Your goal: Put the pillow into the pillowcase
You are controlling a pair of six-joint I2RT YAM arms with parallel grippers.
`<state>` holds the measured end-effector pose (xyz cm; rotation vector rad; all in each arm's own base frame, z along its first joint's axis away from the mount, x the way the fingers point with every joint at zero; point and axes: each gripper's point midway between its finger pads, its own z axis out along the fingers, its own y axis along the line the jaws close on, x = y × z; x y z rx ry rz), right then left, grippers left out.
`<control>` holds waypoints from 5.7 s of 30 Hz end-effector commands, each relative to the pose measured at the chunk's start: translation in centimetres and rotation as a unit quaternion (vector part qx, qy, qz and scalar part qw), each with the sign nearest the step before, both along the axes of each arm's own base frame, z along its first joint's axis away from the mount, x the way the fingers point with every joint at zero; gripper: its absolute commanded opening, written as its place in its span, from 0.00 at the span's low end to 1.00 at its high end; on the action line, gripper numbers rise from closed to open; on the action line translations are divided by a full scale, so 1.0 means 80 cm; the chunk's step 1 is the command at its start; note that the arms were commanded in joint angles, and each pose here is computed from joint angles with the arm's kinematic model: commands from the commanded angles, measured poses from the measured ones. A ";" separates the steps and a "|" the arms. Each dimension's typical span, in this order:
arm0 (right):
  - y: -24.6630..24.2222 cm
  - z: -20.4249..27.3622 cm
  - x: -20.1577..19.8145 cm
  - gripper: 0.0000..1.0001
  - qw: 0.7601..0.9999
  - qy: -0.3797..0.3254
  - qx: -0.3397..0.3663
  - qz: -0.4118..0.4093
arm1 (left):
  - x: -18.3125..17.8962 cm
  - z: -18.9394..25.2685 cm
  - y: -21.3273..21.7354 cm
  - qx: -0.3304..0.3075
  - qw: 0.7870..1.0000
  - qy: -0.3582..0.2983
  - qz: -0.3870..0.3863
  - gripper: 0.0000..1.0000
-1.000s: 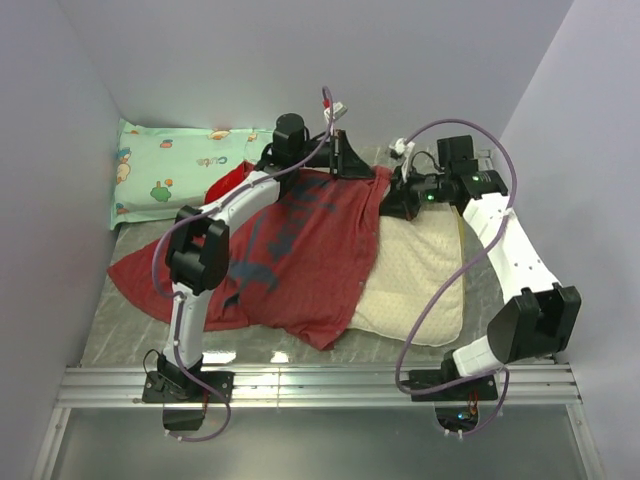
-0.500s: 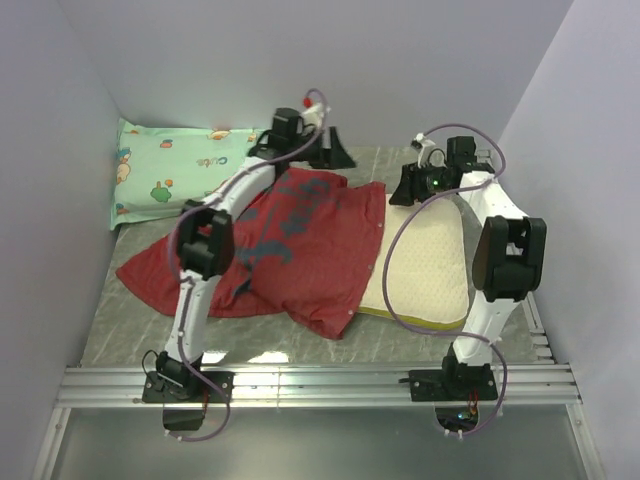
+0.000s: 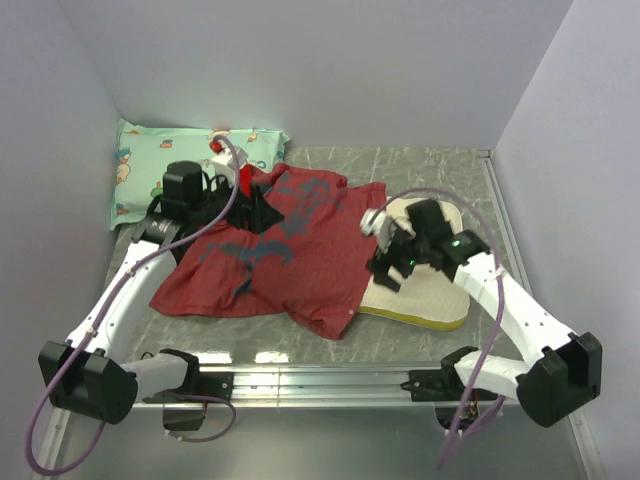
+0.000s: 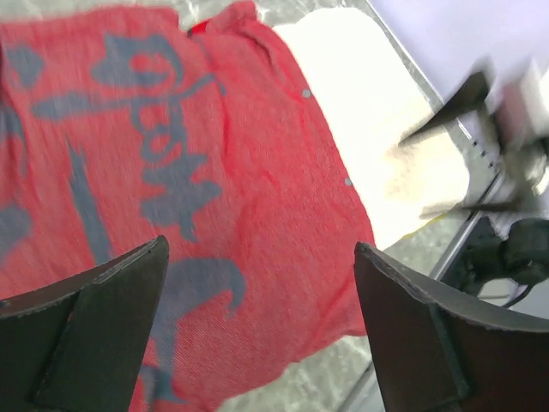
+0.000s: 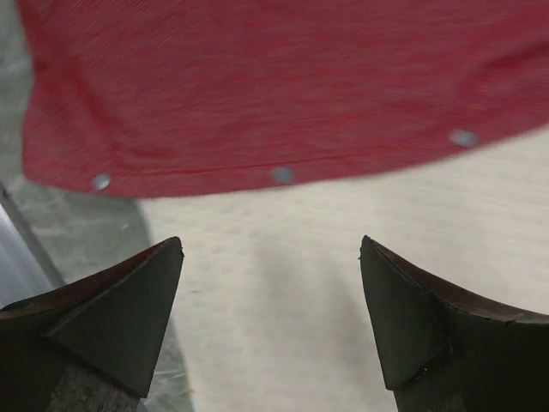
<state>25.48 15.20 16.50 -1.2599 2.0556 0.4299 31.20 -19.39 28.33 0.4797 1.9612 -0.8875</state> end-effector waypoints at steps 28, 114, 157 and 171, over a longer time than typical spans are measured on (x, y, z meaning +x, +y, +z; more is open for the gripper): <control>0.142 0.157 0.036 0.00 0.962 0.099 0.247 0.064 | -0.074 -0.087 0.040 0.139 0.979 -0.146 -0.033 0.89; 0.167 0.189 0.097 0.00 0.832 0.242 0.492 -0.078 | -0.298 0.040 -0.279 -0.042 0.807 -0.321 -0.494 0.00; -0.082 -0.018 0.002 0.90 0.960 0.214 0.063 -0.168 | -0.006 -0.066 -0.141 0.127 0.992 0.020 -0.008 0.69; -0.148 -0.090 0.082 0.91 0.876 0.291 0.137 -0.360 | 0.000 -0.174 -0.296 0.190 0.977 0.088 0.039 0.70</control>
